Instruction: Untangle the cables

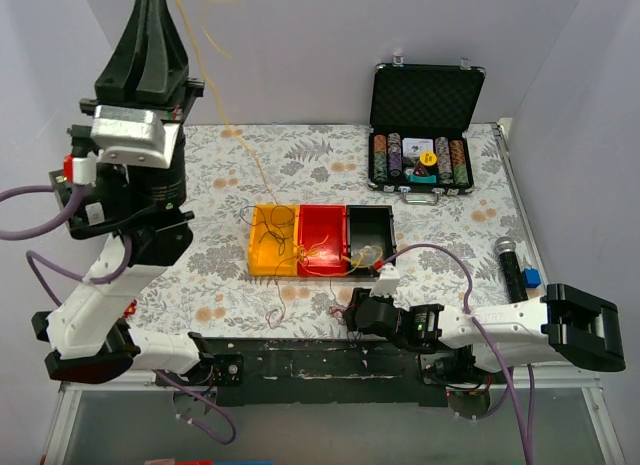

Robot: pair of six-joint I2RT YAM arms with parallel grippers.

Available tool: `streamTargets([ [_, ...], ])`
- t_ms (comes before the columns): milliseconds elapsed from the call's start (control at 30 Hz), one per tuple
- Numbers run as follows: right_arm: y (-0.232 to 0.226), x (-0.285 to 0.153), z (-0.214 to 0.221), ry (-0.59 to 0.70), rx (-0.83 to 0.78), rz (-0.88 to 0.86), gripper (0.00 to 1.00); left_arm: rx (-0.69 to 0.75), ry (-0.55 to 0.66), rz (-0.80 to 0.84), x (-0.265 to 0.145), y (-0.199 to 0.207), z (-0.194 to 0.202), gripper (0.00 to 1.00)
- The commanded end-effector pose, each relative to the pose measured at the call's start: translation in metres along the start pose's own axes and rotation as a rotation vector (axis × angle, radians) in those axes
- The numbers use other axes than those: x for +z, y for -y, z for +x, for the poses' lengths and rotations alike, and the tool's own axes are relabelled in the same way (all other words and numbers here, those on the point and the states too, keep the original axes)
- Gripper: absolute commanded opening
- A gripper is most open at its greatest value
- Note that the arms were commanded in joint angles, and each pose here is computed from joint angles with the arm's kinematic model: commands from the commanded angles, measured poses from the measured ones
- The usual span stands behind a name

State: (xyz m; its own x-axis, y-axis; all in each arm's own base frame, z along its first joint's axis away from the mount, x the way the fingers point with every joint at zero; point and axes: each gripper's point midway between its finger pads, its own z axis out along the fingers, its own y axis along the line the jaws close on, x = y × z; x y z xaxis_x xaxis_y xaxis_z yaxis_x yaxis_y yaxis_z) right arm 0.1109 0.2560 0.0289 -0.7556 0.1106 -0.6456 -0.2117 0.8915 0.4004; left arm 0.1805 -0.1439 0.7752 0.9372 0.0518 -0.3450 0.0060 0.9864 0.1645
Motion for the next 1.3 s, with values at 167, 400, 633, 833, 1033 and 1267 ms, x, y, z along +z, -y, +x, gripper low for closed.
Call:
streamTargets([
  [167, 0.034, -0.012, 0.009, -0.044, -0.095, 0.099, 0.59, -0.083, -0.173, 0.228, -0.045, 0.054, 0.043, 0.00],
  [400, -0.017, -0.042, -0.061, 0.158, -0.109, -0.061, 0.60, -0.125, -0.244, 0.411, -0.092, 0.088, 0.061, 0.00],
  [633, -0.038, -0.062, -0.094, 0.235, -0.131, -0.115, 0.50, -0.191, -0.310, 0.597, -0.140, 0.116, 0.068, 0.00],
  [833, -0.042, -0.062, -0.088, 0.206, -0.161, -0.147, 0.55, -0.199, -0.306, 0.614, -0.140, 0.115, 0.064, 0.00],
  [1033, -0.059, -0.075, -0.104, 0.253, -0.171, -0.223, 0.62, -0.203, -0.300, 0.652, -0.145, 0.120, 0.062, 0.00],
  [1267, -0.104, -0.093, -0.122, 0.299, -0.216, -0.390, 0.63, -0.215, -0.316, 0.691, -0.158, 0.128, 0.065, 0.00],
])
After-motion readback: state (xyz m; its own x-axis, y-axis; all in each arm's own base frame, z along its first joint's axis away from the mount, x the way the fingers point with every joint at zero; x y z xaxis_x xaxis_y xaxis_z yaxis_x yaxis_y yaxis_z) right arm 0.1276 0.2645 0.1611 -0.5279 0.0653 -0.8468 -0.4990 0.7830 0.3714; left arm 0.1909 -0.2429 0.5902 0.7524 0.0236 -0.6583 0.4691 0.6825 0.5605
